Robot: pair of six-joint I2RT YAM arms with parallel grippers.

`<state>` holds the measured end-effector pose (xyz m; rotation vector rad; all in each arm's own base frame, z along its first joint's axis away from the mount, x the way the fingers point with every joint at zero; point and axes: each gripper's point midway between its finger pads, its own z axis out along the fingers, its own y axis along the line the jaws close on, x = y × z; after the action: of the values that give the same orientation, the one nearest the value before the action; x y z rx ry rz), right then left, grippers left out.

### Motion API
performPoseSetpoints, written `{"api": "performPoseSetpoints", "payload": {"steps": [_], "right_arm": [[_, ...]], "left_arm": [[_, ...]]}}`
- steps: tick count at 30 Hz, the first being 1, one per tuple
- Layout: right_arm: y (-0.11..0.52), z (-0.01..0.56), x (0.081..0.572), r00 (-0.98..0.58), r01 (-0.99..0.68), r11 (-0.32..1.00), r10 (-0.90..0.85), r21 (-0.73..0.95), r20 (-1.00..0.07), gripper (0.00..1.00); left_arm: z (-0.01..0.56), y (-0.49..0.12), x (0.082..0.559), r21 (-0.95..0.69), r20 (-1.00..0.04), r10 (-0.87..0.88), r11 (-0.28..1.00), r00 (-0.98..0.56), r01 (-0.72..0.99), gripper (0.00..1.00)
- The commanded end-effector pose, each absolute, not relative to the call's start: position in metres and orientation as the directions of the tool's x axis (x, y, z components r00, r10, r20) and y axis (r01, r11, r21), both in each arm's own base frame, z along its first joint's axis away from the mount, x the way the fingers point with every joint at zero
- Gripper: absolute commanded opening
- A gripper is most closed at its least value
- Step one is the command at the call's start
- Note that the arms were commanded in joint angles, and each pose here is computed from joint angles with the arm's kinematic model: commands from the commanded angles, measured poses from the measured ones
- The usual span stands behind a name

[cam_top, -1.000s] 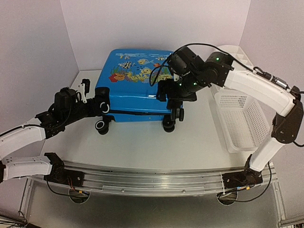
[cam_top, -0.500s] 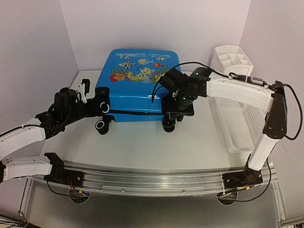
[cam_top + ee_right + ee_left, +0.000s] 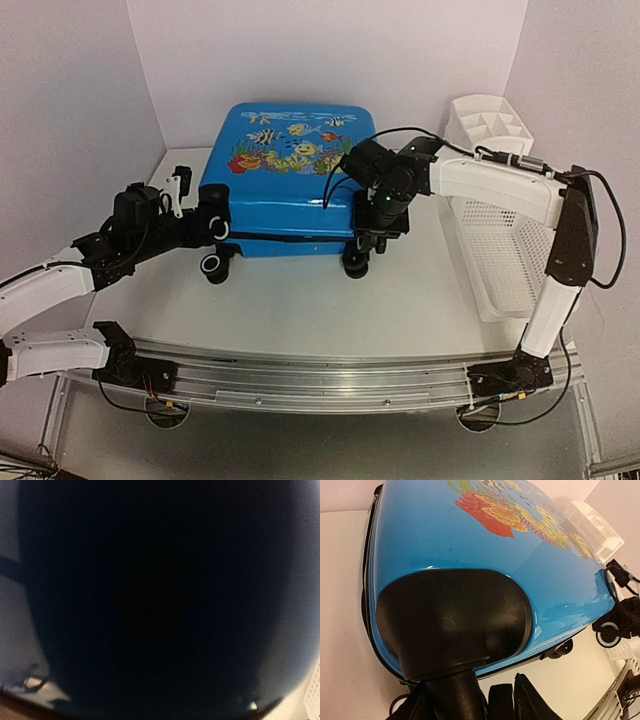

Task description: Open, take out, and arrange the luggage

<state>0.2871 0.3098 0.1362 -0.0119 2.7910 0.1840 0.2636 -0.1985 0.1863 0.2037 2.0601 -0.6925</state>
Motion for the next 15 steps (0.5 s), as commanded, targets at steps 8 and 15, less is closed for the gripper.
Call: {"api": "performPoseSetpoints", "payload": {"steps": [8,15], "right_arm": [[0.319,0.283,0.367,-0.696,-0.254,0.961,-0.102,0.111,-0.711,0.0],[0.312,0.257,0.393,-0.708,-0.314,0.946,-0.178,0.079,-0.683,0.0]], "left_arm": [[0.311,-0.256,0.19,0.01,-0.987,0.149,0.407,-0.056,0.913,0.76],[0.33,-0.256,0.181,0.017,-0.992,0.122,0.376,-0.032,0.927,0.82]]}}
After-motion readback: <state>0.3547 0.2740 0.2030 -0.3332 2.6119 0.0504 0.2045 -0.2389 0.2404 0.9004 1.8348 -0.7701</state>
